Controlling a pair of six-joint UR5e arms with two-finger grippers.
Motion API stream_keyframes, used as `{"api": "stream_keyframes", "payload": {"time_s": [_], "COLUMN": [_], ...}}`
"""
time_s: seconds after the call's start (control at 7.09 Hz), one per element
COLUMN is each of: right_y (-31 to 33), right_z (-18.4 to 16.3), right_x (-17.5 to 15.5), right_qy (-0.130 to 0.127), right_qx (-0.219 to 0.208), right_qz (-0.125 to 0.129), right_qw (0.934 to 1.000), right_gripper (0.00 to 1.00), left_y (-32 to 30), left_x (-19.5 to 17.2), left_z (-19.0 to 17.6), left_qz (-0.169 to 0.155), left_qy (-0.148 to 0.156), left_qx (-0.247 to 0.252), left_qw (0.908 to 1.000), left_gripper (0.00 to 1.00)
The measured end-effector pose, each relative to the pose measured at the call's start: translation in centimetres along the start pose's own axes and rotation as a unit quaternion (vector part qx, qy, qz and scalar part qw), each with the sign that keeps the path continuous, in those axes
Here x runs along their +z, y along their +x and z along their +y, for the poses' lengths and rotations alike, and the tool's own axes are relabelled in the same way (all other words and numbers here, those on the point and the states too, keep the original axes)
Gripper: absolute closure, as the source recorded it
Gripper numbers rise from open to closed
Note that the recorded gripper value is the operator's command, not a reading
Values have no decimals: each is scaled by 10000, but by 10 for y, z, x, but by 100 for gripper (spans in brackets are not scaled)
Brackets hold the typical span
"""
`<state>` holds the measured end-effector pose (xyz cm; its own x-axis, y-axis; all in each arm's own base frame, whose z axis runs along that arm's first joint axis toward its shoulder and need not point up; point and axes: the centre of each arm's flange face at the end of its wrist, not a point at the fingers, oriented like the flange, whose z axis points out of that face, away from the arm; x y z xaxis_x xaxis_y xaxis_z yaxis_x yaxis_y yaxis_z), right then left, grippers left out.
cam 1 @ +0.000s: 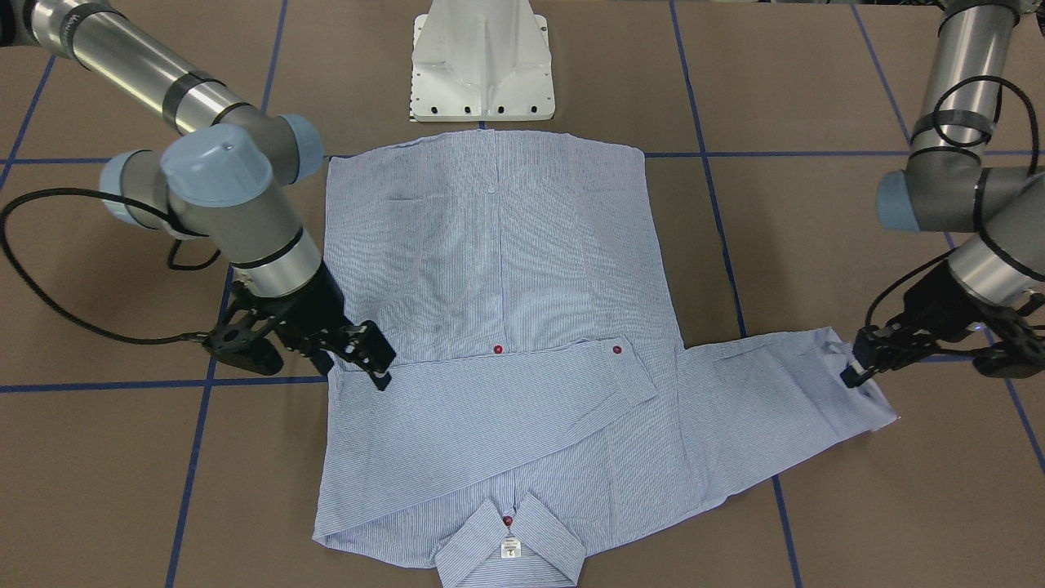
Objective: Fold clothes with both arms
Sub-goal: 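Fold the other sleeve across the shirt with the left gripper while the right gripper withdraws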
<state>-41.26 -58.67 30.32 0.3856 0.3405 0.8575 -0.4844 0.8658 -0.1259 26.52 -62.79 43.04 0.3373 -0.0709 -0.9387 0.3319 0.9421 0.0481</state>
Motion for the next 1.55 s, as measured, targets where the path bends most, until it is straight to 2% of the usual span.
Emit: {"api": "stream_keyframes", "payload": {"time_s": [0.28,0.56,0.85,1.27,1.41,1.55], "right_y": [58,99,116,129,136,141], "right_z": [-22,-34,-43,-46,-49,-51], "right_x": [-15,-24,-27,-27,-28,-29], "right_qy": [39,152,211,222,234,244], "right_qx": [-137,-302,-450,-438,-408,-385], "right_qz": [174,339,430,512,545,572], "right_qw": [9997,9989,9978,9975,9974,9973], "right_gripper": [0,0,0,0,0,0], "left_y": [134,258,356,411,421,425], "left_x": [59,92,111,146,154,160], "left_z": [43,80,109,161,173,183], "left_qz": [469,841,798,745,733,722], "left_qy": [-9,104,180,346,414,466], "left_qx": [-352,-612,-804,-773,-758,-740], "left_qw": [9983,9945,9934,9936,9936,9936], "left_gripper": [100,100,100,100,22,1]}}
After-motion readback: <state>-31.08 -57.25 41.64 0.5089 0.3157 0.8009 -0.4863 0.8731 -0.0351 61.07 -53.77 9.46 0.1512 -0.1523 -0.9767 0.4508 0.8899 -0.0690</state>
